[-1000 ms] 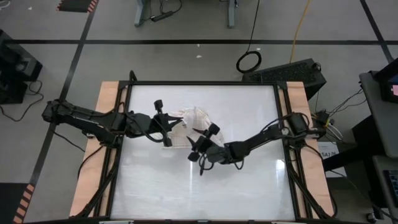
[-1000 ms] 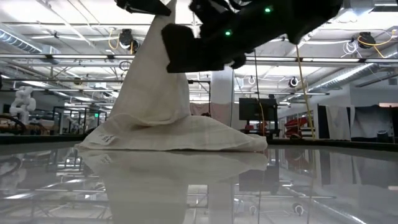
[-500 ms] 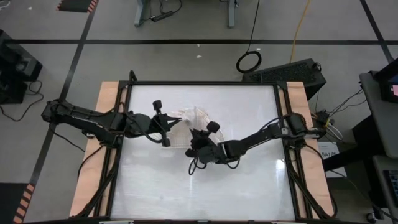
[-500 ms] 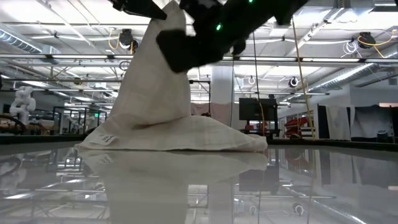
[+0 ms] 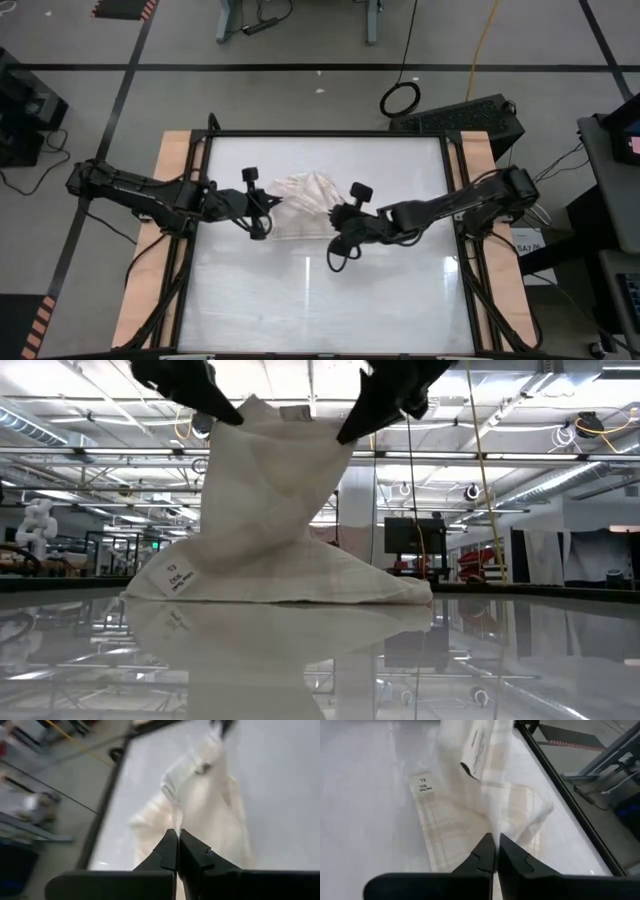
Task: Roll towel
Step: Roll the white-brown patterned towel
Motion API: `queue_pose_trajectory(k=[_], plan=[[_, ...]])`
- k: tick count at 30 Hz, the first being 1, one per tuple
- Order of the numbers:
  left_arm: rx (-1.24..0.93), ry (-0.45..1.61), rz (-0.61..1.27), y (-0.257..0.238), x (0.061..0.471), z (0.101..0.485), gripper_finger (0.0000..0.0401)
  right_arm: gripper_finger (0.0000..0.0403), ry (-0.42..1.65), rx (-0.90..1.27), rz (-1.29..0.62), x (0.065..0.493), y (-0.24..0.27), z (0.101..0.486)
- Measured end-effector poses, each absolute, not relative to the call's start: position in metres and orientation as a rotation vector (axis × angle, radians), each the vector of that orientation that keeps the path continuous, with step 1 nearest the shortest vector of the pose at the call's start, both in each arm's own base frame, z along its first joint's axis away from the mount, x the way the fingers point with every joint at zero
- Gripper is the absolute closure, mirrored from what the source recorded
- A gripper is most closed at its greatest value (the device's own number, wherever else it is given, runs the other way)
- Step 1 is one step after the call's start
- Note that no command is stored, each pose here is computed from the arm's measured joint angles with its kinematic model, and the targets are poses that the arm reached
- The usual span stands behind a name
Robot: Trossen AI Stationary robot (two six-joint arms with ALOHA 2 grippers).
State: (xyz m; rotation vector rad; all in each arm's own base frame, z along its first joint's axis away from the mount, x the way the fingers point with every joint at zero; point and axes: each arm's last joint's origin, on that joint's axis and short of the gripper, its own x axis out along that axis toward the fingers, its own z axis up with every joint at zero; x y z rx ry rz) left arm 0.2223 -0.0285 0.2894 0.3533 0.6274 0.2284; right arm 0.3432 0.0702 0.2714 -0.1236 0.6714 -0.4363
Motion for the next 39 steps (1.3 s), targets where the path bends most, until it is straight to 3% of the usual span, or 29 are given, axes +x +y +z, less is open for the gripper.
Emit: queue_pose_trajectory(k=[4, 12, 16, 21, 31, 39], plan=[[0.265, 0.681, 0.160, -0.034, 0.220, 0.283, 0.0362, 0.0401, 0.680, -0.131, -0.429, 0.339, 0.070, 0.275], [0.066, 0.765, 0.212, -0.050, 0.222, 0.267, 0.0222, 0.0401, 0.697, -0.138, -0.423, 0.337, 0.071, 0.274], [0.029, 0.817, 0.204, -0.066, 0.228, 0.249, 0.0188, 0.0401, 0.714, -0.147, -0.427, 0.335, 0.070, 0.274], [0.077, 0.851, 0.257, -0.089, 0.230, 0.208, 0.0192, 0.0401, 0.735, -0.154, -0.442, 0.334, 0.065, 0.273], [0.025, 0.893, 0.397, -0.117, 0.225, 0.156, 0.0245, 0.0401, 0.735, -0.155, -0.453, 0.333, 0.062, 0.275], [0.217, 0.647, 0.403, -0.125, 0.247, 0.165, 0.0290, 0.0401, 0.657, -0.093, -0.455, 0.329, 0.062, 0.289]])
